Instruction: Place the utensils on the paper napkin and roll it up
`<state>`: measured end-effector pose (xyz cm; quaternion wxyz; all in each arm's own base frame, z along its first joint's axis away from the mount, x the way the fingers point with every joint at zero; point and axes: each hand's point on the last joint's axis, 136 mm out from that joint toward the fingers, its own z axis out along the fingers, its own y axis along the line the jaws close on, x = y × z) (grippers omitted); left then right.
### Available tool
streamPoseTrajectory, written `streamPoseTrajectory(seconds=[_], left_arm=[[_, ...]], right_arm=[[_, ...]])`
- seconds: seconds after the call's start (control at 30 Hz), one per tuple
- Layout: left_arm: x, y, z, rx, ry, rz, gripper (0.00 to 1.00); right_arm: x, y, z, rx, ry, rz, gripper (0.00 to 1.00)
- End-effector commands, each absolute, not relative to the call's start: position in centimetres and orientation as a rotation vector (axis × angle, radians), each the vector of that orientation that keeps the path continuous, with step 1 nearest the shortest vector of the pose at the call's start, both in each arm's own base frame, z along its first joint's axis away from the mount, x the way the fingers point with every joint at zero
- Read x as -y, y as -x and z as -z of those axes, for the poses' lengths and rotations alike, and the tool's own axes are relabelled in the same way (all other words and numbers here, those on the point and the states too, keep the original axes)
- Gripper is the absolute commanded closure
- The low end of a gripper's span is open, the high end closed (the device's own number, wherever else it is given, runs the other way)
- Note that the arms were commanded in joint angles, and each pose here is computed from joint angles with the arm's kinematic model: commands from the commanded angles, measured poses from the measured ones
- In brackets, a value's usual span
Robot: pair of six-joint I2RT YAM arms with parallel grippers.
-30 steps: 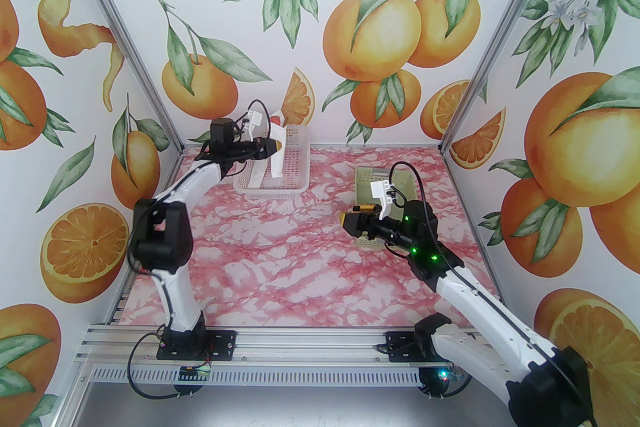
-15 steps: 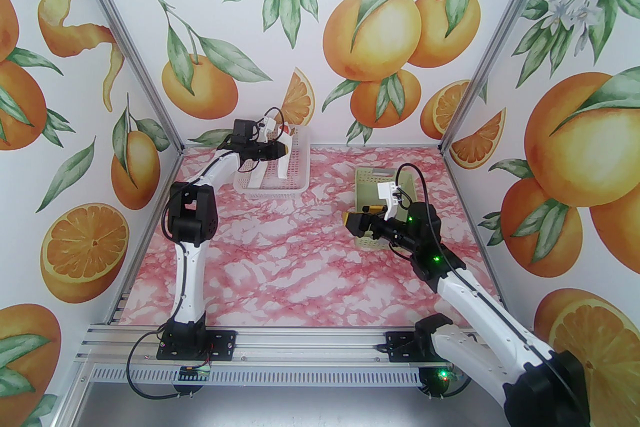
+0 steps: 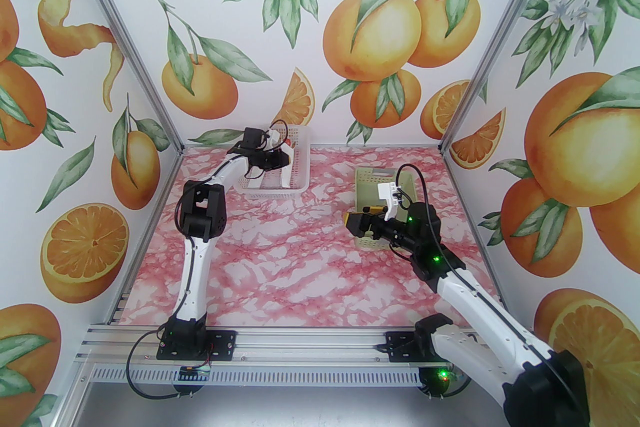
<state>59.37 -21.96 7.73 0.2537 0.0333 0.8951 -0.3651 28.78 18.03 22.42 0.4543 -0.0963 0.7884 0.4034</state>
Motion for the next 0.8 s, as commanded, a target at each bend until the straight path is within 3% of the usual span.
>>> streamPoseTrajectory(seconds=[0.0,0.77], left_arm=[[22.4,-59.8,-8.1,-2.435,-0.057,1.001,1.0],[24.5,-58.5,-3.6,-2.555,0.031,1.08,1.0]], right_arm=[[-17.7,-29.2,-21.6,-1.956,0.221,-0.981,0.01],[-17.6,-29.5,-20.8,-1.973,0.194,-0.985,0.02]])
